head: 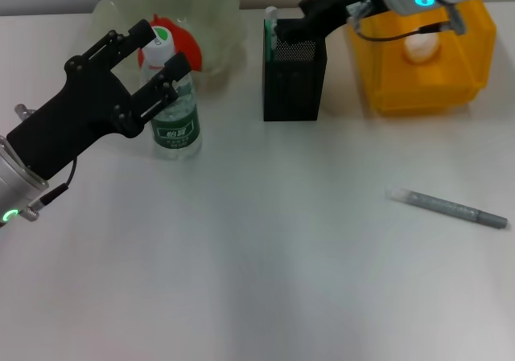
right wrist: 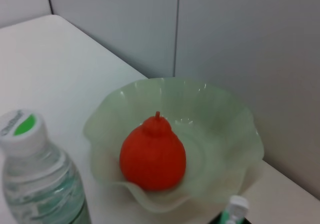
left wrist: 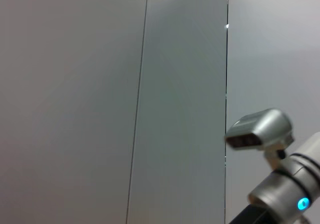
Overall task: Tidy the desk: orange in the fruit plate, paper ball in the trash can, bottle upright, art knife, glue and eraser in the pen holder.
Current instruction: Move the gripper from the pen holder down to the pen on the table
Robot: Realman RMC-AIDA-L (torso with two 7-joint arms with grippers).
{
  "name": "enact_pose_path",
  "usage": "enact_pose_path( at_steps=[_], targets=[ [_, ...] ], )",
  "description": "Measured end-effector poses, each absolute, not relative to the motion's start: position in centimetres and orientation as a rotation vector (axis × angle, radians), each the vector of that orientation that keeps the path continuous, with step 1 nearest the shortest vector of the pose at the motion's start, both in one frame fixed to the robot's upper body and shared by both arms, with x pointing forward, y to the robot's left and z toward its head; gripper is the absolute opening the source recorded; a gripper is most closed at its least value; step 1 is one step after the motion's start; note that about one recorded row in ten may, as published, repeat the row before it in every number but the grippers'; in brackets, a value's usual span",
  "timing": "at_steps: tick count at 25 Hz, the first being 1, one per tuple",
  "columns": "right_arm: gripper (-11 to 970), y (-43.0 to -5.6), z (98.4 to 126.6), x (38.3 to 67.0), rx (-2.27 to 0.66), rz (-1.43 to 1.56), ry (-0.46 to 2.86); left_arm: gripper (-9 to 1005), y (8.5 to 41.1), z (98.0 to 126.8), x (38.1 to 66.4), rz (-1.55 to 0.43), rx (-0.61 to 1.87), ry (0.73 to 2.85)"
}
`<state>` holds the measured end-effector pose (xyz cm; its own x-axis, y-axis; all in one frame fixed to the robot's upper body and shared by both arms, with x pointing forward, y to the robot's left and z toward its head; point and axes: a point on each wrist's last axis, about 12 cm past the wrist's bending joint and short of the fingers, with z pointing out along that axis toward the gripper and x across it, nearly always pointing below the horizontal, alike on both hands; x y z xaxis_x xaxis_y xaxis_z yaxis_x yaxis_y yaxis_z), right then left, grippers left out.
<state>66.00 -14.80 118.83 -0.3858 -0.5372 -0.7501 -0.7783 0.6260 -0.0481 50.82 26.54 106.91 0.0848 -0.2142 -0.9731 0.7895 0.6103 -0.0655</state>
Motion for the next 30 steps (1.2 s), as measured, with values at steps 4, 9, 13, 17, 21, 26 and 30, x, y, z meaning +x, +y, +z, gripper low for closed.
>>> enact_pose_path(
  at_steps=[4,9,13,17,21,26,30],
  targets=[
    [494,-17.3,119.9,63.7,-1.134,0.405,2.09,662,26.7,107.0,50.8,-0.803,0.566,1.271],
    [567,-20.6,118.6,59.9,-1.394,0.394,2.156,662,26.7,107.0,50.8,-0.798,0.57,1.267],
    [561,-23.1,117.0,58.0,-1.493,0.353,2.264,662,26.7,107.0,50.8,-0.793,0.575,1.264],
    [555,-24.2,116.2,57.6,-1.52,0.278,2.361,662,26.7,107.1,50.8,-0.793,0.577,1.262],
    [508,-24.5,115.9,57.3,-1.53,0.267,2.394,662,26.6,107.1,50.7,-0.797,0.578,1.257],
    [449,-24.7,114.7,57.1,-1.546,0.244,2.459,662,26.6,107.1,50.7,-0.8,0.578,1.255],
    [437,-24.7,114.1,57.3,-1.557,0.211,2.481,662,26.5,107.1,50.7,-0.797,0.582,1.251]
  ],
)
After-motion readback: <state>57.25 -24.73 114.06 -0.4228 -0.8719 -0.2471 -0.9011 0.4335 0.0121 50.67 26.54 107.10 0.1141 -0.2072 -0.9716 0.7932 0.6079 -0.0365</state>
